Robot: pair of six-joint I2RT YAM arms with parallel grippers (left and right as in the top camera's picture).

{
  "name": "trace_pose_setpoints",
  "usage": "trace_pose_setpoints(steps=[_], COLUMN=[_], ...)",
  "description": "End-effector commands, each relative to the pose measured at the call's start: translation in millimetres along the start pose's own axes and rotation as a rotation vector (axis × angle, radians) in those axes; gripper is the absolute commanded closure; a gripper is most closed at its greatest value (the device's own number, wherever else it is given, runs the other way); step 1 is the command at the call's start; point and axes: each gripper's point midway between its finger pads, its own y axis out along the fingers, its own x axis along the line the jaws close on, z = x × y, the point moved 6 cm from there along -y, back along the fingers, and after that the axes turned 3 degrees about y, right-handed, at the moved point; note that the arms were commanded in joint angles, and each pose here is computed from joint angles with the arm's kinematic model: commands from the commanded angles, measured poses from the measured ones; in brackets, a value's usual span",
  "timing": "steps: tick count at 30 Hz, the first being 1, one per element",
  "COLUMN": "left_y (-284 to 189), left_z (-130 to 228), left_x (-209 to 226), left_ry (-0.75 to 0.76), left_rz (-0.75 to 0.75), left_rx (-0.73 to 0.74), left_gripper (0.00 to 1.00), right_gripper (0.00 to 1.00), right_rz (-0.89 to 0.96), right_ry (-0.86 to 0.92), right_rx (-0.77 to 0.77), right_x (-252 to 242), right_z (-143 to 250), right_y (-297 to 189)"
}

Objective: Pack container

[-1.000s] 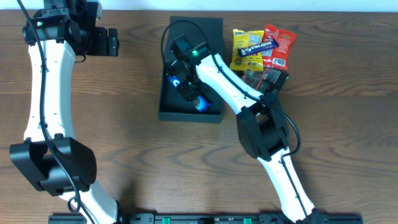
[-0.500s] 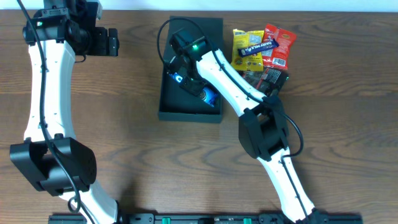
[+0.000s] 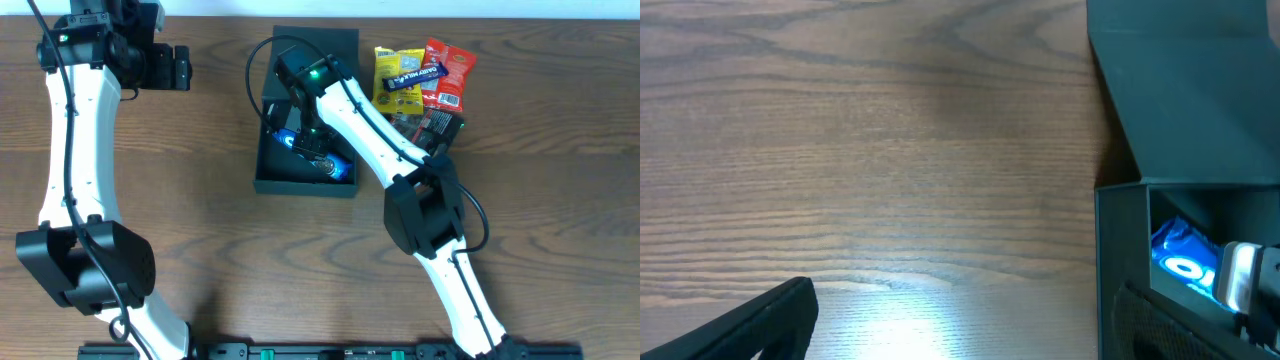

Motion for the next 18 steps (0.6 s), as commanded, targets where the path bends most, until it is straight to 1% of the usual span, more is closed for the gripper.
trace_pose_setpoints(steps=[1,3,6,8,10,18], left_y=[2.6,2.6,2.6,2.6,2.6,2.6], left_z=[2.4,2.5,3.0,3.2,3.2,3.9], left_x=[3.4,3.4,3.3,3.2,3.2,3.1], left_ry=[0.005,0.005,0.005,0.005,0.005,0.004], left_rz=[-0.001,-0.001,0.000,0.000,0.000,0.001], left_rx=[0.012,0.013,0.015,0.017,0.017,0.021], left_gripper=[0.05,0.05,0.05,0.05,0.04,0.05], right_gripper=[0.43,0.38,0.36,0.29,0.26,0.27], right_rz=[-0.019,-0.017,-0.021,-0.021,-0.023,-0.043], right_ry=[-0.101,-0.106,-0.105,-0.105,-0.105,-0.096], right_rx=[-0.055,-0.056,-0.051,-0.050,-0.047,-0.022], right_x=[3.5,3.3,4.1,4.1,4.5,5.0], right_z=[-8.8,-9.0,-8.0,-8.0,-7.4,-0.6], right_y=[-8.1,-8.3,-8.2,-7.9,-7.7,-1.2])
